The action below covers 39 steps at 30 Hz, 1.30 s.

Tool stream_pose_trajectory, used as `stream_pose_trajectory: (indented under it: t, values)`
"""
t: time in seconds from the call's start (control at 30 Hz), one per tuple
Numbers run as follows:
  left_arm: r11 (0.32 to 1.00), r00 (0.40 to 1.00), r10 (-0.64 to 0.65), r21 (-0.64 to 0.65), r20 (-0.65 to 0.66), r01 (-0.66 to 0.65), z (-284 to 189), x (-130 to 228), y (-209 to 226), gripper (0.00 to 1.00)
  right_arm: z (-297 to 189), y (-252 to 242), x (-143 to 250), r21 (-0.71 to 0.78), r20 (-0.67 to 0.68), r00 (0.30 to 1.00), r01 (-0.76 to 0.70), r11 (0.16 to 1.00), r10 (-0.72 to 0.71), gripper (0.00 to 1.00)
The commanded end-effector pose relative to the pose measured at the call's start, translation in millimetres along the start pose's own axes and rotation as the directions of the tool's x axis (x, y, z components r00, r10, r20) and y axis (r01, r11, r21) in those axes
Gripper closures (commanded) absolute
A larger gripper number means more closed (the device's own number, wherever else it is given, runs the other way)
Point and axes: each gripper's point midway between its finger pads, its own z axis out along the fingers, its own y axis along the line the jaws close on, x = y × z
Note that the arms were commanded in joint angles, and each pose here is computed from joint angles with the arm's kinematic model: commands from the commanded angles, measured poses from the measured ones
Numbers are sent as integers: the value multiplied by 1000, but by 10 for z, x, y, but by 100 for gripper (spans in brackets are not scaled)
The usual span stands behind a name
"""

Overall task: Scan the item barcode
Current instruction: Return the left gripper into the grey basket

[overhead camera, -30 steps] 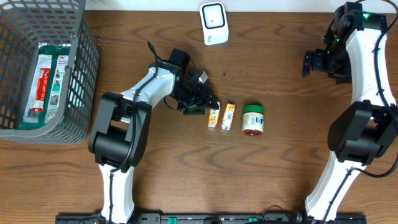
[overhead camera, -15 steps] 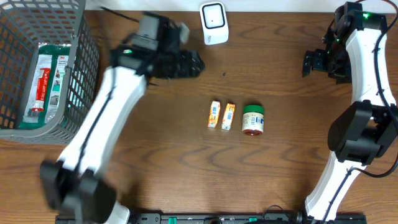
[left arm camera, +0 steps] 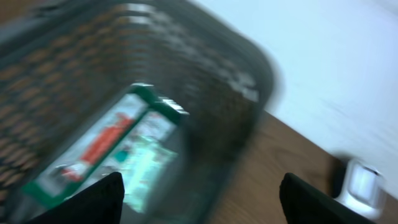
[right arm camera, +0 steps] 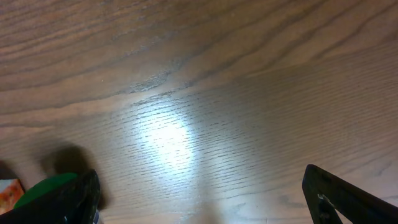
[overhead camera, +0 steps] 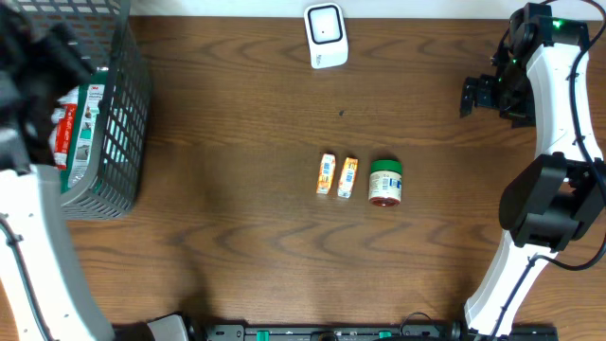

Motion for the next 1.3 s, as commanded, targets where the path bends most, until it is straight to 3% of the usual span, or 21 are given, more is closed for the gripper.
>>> stream_pose_trajectory:
  t: [0.0,0.13,0.27,0.53,0.7,0.9,1.03,1.13,1.2,1.27]
  values:
    - [993,998,-41,-111,-47,36,301,5,489,15,-21,-12,-27,5,10,1000,5,1000,-5,1]
    - [986,988,-19,-167,-153,-6,686,189,785,8,-21,-12,-27,5,10,1000,5,1000,-5,1]
    - [994,949,50,-78,-310,-78,1239,541,878,6,-21,-12,-27,5,10,1000,5,1000,-5,1]
    - [997,878,-9,-68,-479,-27,1915,1121,1163,5,-21,-12,-27,5,10,1000,5,1000,-5,1]
    - [997,834,-31,-80,-551,-16,2225,1461,1305,4,-21,-12,-27,5,10,1000,5,1000,-5,1]
    - [999,775,28,47,-631,3,2472,1847,1232,4,-21,-10,-26,5,10,1000,5,1000,-5,1]
    - [999,738,10,34,-674,17,2565,2066,1297,6,-21,-12,-27,5,10,1000,5,1000,-5,1]
    - [998,731,5,45,-682,35,2562,2095,1268,24,-21,-12,-27,5,10,1000,5,1000,-5,1]
    - [991,742,9,103,-670,82,2532,2025,1125,43,-21,-10,-26,5,10,1000,5,1000,-5,1]
    - [989,749,12,118,-662,89,2504,1975,1086,53,-21,-10,-26,5,10,1000,5,1000,-5,1]
